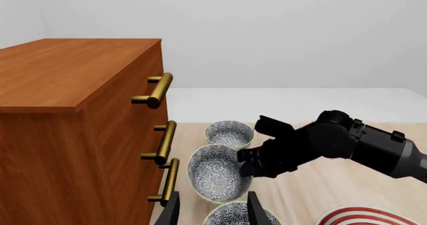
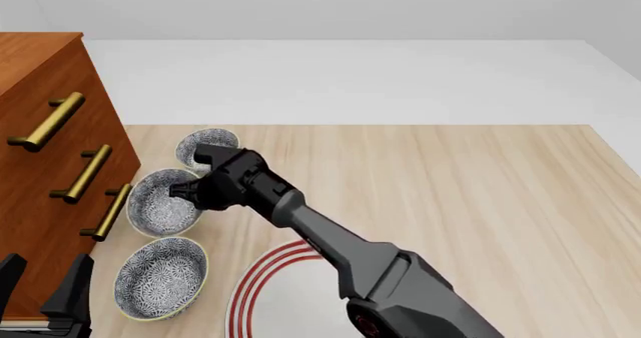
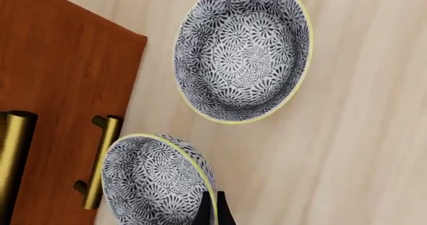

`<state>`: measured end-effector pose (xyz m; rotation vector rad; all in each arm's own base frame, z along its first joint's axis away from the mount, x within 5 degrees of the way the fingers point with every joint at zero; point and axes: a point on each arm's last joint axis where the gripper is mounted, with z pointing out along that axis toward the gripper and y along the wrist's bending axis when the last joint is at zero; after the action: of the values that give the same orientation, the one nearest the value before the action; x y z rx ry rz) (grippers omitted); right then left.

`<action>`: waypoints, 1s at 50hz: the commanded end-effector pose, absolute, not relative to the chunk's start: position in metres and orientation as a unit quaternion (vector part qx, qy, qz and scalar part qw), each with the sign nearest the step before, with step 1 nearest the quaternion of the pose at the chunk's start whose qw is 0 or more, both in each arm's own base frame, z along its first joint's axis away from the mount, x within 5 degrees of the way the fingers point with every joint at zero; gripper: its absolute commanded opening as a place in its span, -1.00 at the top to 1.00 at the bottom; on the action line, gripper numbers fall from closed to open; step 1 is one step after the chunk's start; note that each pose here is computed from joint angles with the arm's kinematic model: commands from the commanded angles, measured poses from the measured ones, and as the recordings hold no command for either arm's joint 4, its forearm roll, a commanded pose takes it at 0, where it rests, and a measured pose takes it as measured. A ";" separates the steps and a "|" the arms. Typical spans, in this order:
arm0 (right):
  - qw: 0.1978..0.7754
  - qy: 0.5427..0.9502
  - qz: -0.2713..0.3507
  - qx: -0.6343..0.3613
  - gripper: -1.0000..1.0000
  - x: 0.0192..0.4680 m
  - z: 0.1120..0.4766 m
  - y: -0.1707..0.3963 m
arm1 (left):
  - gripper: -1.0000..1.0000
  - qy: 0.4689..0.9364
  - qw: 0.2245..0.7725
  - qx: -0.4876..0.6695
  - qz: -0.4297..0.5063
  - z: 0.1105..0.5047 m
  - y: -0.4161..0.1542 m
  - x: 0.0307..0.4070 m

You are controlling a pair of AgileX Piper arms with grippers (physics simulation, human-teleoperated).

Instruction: Pick up the bowl and put it in the middle on the plate.

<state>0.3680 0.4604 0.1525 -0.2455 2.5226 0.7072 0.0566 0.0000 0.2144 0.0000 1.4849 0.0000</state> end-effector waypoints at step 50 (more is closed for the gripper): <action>0.320 0.895 0.301 -0.081 1.00 0.340 0.262 0.383 | -1.00 0.676 0.737 0.000 0.000 0.214 0.000 0.057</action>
<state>0.3561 0.4261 0.2645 -0.2487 2.3701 0.7916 0.0566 0.0000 0.2144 0.0000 1.4849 0.0000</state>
